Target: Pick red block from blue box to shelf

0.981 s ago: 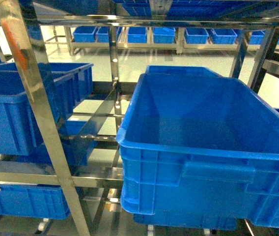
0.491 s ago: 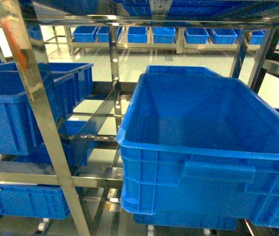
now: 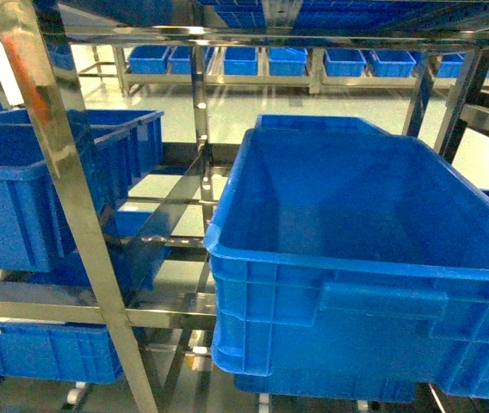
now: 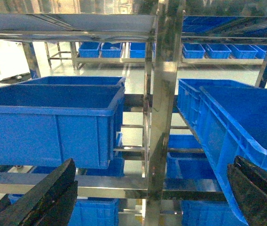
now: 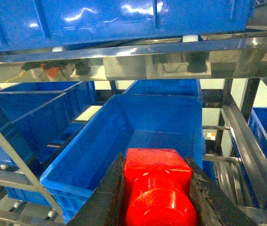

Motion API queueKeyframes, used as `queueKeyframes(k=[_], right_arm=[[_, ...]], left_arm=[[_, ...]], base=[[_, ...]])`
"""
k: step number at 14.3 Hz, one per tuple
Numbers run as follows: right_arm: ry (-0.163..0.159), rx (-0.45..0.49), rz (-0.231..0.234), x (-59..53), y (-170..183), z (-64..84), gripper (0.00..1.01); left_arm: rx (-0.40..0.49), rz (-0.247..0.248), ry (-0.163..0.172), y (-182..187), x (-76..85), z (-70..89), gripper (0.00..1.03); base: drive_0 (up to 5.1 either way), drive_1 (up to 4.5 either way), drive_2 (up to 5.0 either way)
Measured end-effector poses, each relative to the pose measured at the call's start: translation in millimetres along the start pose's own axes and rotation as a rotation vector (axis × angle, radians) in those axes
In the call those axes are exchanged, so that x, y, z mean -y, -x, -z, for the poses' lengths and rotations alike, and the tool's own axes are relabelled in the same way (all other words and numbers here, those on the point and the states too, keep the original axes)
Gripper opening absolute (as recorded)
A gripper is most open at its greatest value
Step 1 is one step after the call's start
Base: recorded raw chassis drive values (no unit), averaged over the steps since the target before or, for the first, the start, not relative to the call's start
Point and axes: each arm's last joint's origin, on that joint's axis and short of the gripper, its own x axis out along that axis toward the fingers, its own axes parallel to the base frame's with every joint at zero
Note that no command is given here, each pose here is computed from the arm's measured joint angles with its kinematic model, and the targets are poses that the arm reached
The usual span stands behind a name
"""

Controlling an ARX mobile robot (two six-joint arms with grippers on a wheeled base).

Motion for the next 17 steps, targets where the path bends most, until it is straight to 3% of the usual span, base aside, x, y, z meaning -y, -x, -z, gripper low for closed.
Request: queueKeyframes(k=[3,4,7,9,12,15,17], right_arm=[[0.0,0.0,0.0,0.0,0,0.0,0.27],[-0.014,-0.031,-0.009,0.3,1,2.6,0.27],[-0.139,-0.23,-0.094,0.9,2,20.8,0.27],[-0.176,-0.295,-0.136,-0.1,-11,28.1,0.27],[-0.134,-0.281,-0.149,1.9,-54,42.5,0.27],[-0.102,-0.312,-0.138,11.8,-90,63.7,0.27],[-0.04,-0.246,-0.152,15.3,-105,67.9,0.27]], left_arm=[[0.0,0.0,0.0,0,0.0,0.0,0.98],[0.0,0.0,0.0,0,0.0,0.0,0.98],[0.0,0.0,0.0,0,0.0,0.0,0.98],[0.0,0.0,0.0,0,0.0,0.0,0.98],[0.0,0.002,0.0,0,0.0,0.0,0.98],[0.0,0.002,0.0,0,0.0,0.0,0.98],[0.0,0.002,0.0,0,0.0,0.0,0.98]], base=[[0.0,0.0,0.0],[0.0,0.0,0.0],[0.0,0.0,0.0],[0.0,0.0,0.0],[0.0,0.0,0.0],[0.0,0.0,0.0],[0.0,0.0,0.0]])
